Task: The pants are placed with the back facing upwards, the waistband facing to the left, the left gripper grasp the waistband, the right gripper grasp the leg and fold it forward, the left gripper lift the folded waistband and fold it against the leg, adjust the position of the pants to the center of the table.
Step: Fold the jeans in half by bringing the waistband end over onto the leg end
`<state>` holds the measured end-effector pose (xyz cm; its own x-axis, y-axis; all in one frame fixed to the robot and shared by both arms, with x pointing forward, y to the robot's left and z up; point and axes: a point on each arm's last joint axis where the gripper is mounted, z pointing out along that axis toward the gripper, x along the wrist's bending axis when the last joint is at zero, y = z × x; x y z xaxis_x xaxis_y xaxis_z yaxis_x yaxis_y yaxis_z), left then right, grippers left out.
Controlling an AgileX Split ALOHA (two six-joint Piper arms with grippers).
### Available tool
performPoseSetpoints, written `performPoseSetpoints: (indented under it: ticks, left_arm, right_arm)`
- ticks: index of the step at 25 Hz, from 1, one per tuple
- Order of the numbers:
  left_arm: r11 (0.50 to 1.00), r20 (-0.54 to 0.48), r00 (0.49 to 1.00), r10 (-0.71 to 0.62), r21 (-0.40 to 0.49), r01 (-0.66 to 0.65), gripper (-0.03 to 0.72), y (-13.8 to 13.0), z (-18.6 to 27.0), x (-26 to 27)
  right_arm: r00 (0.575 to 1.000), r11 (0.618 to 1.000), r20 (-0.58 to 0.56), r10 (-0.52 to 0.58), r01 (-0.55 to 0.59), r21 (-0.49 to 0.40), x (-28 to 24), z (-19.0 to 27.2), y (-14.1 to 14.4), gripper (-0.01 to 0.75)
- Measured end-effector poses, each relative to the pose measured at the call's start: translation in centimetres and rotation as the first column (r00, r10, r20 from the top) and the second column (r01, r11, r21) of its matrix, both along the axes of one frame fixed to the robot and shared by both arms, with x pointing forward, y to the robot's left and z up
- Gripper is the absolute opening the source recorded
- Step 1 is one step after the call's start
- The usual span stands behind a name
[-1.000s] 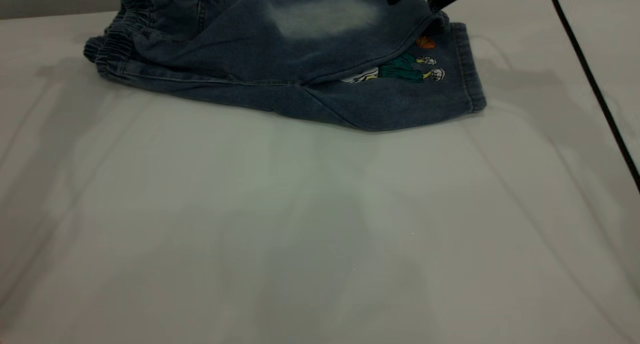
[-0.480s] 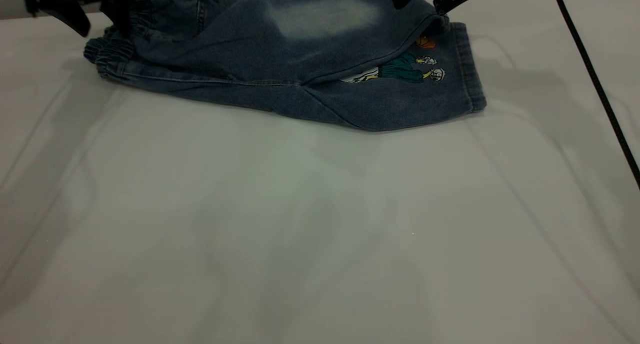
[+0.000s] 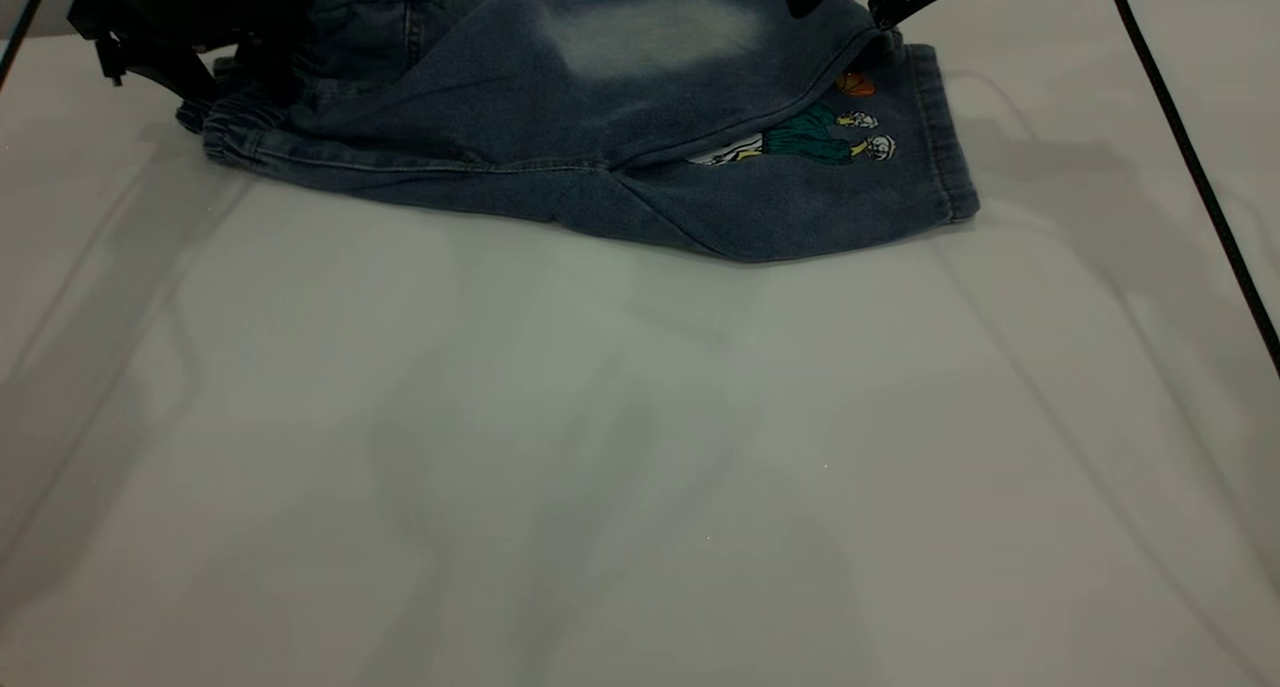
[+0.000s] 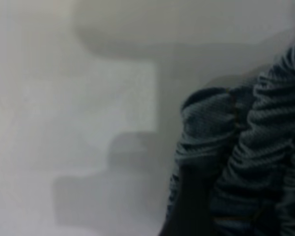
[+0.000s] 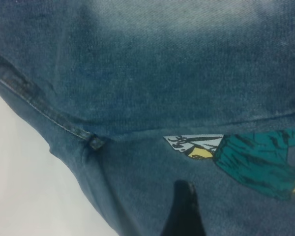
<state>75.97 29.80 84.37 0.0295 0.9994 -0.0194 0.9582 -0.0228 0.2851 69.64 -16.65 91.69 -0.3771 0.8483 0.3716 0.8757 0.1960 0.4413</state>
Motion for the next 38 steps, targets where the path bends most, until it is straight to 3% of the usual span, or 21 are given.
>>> performPoseSetpoints:
  ticks: [3,9,10,15,20,25,28,38]
  left_arm:
    - [1.0,-0.005,1.0,0.003,-0.007,-0.003,0.44,-0.1,-0.2,0.0]
    - [1.0,-0.021,1.0,0.004,-0.016,-0.004,0.158,-0.3,-0.3,-0.1]
    - [1.0,-0.026,1.0,0.003,-0.015,-0.003,0.14,-0.3,-0.1,-0.2]
    - [1.0,-0.077,0.997,-0.01,0.01,0.011,0.139,0.0,1.8,-0.6]
    - [0.998,-0.052,0.997,-0.062,0.018,0.063,0.139,0.0,6.9,-0.5]
    - [0.994,-0.084,0.991,-0.107,0.018,0.109,0.139,-0.1,10.6,-1.2]
    - [0.993,-0.052,0.991,-0.12,0.007,0.12,0.139,-0.3,12.0,-1.3]
    - [0.958,0.018,0.96,-0.281,-0.051,0.281,0.139,-6.1,14.6,-2.0]
  right_arm:
    - [1.0,1.0,0.007,-0.005,0.005,-0.001,0.1,0.0,0.0,0.48]
    - [0.997,0.999,0.064,-0.034,0.034,-0.004,0.5,0.2,0.5,0.479]
    - [0.996,0.999,0.08,-0.037,0.037,-0.007,0.5,0.2,0.7,0.479]
    - [0.99,0.999,0.136,-0.043,0.045,-0.012,0.7,0.4,1.9,0.479]
    - [0.986,0.999,0.159,-0.039,0.042,-0.015,0.6,0.4,2.7,0.479]
    - [0.991,1.0,0.134,-0.018,0.02,-0.011,0.2,-0.7,4.1,0.478]
    - [0.994,1.0,0.109,-0.001,0.003,-0.016,-0.2,-2.1,5.2,0.478]
    - [0.994,0.999,0.096,0.051,-0.05,-0.012,-1.5,-4.1,9.1,0.478]
